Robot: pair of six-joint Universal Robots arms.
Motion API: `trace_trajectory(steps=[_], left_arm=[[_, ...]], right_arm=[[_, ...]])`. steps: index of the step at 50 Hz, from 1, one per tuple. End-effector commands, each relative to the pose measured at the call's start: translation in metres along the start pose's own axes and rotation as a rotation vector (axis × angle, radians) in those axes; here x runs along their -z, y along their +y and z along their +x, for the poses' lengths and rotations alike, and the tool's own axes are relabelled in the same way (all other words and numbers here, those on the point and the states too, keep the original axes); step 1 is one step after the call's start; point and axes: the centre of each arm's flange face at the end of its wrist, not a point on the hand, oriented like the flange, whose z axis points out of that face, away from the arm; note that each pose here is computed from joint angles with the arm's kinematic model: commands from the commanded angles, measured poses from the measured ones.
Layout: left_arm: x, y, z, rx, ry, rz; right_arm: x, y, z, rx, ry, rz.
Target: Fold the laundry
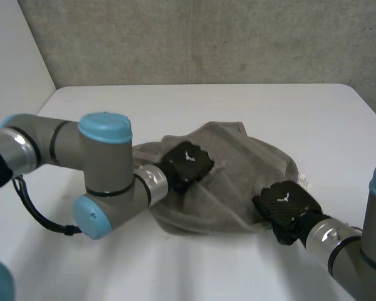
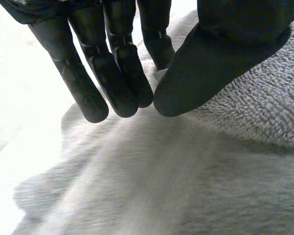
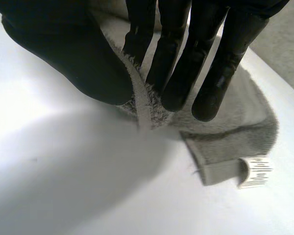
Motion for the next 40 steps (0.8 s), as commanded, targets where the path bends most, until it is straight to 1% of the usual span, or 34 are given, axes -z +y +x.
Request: trace_trajectory(steps=[1, 2, 3, 5, 6, 8, 14, 16, 17, 19, 20, 21, 22, 23, 24, 25, 26, 27, 28, 29, 30, 31, 32, 33, 35, 36, 37, 38, 39, 40], left_arm=[[0.026, -0.032, -0.027, -0.023, -0.154, 0.018], [0.035, -0.037, -0.030, -0.022, -0.180, 0.013], [0.035, -0.037, -0.030, -0.022, -0.180, 0.013], [0.056, -0.043, -0.032, -0.021, -0.229, -0.009], [0.056, -0.044, -0.032, -0.021, -0.229, -0.009], [0.076, -0.041, -0.029, -0.014, -0.268, -0.057], [0.097, -0.027, -0.017, -0.005, -0.272, -0.161], [0.101, -0.015, -0.008, -0.023, -0.233, -0.234], [0.101, -0.015, -0.008, -0.023, -0.233, -0.234], [0.100, -0.010, -0.004, -0.044, -0.217, -0.260], [0.095, -0.004, -0.002, -0.066, -0.199, -0.281], [0.088, 0.004, -0.003, -0.082, -0.191, -0.301], [0.088, 0.004, -0.003, -0.082, -0.191, -0.301], [0.079, 0.005, -0.007, -0.102, -0.196, -0.293], [0.067, -0.001, -0.018, -0.116, -0.233, -0.260], [0.067, -0.001, -0.018, -0.116, -0.233, -0.260], [0.056, -0.013, -0.032, -0.127, -0.291, -0.210], [0.056, -0.013, -0.032, -0.127, -0.291, -0.209], [0.047, -0.029, -0.050, -0.139, -0.360, -0.143], [0.040, -0.055, -0.071, -0.151, -0.446, -0.036], [0.040, -0.055, -0.072, -0.151, -0.447, -0.035], [0.038, -0.090, -0.095, -0.159, -0.548, 0.109], [0.041, -0.123, -0.115, -0.153, -0.636, 0.258], [0.041, -0.124, -0.116, -0.153, -0.637, 0.260], [0.062, -0.190, -0.149, -0.124, -0.803, 0.596], [0.062, -0.190, -0.150, -0.124, -0.804, 0.598], [0.075, -0.211, -0.158, -0.107, -0.855, 0.722], [0.075, -0.211, -0.158, -0.106, -0.855, 0.723], [0.089, -0.228, -0.164, -0.102, -0.902, 0.816], [0.100, -0.236, -0.167, -0.102, -0.935, 0.867]], right_arm=[[-0.006, -0.021, 0.023, 0.006, 0.070, 0.059], [-0.005, -0.028, 0.027, 0.011, 0.084, 0.079], [-0.004, -0.034, 0.031, 0.014, 0.091, 0.091], [-0.002, -0.039, 0.032, 0.016, 0.090, 0.100], [-0.002, -0.039, 0.032, 0.016, 0.090, 0.100], [0.001, -0.048, 0.032, 0.018, 0.071, 0.095], [0.006, -0.049, 0.028, 0.011, -0.002, 0.008], [0.000, -0.041, 0.016, 0.062, -0.092, -0.091], [0.000, -0.041, 0.016, 0.063, -0.092, -0.092], [-0.006, -0.038, 0.004, 0.189, -0.165, -0.162], [-0.006, -0.038, 0.004, 0.190, -0.166, -0.162], [-0.010, -0.043, 0.004, 0.251, -0.172, -0.163], [-0.010, -0.043, 0.004, 0.251, -0.172, -0.163], [-0.017, -0.050, 0.011, 0.302, -0.142, -0.145], [-0.026, -0.063, 0.022, 0.325, -0.074, -0.107], [-0.026, -0.063, 0.022, 0.326, -0.074, -0.107], [-0.035, -0.078, 0.034, 0.336, 0.007, -0.059], [-0.044, -0.098, 0.050, 0.347, 0.113, 0.007], [-0.044, -0.098, 0.051, 0.347, 0.114, 0.007], [-0.049, -0.124, 0.068, 0.357, 0.232, 0.108], [-0.049, -0.156, 0.088, 0.363, 0.368, 0.234], [-0.049, -0.156, 0.088, 0.363, 0.370, 0.235], [-0.045, -0.187, 0.107, 0.367, 0.502, 0.376], [-0.045, -0.187, 0.107, 0.367, 0.503, 0.377], [-0.028, -0.237, 0.130, 0.369, 0.714, 0.651], [-0.028, -0.237, 0.130, 0.369, 0.715, 0.652], [-0.016, -0.253, 0.137, 0.374, 0.795, 0.761], [-0.004, -0.265, 0.140, 0.372, 0.860, 0.843], [-0.003, -0.265, 0.141, 0.372, 0.861, 0.844], [0.002, -0.266, 0.140, 0.373, 0.880, 0.877]])
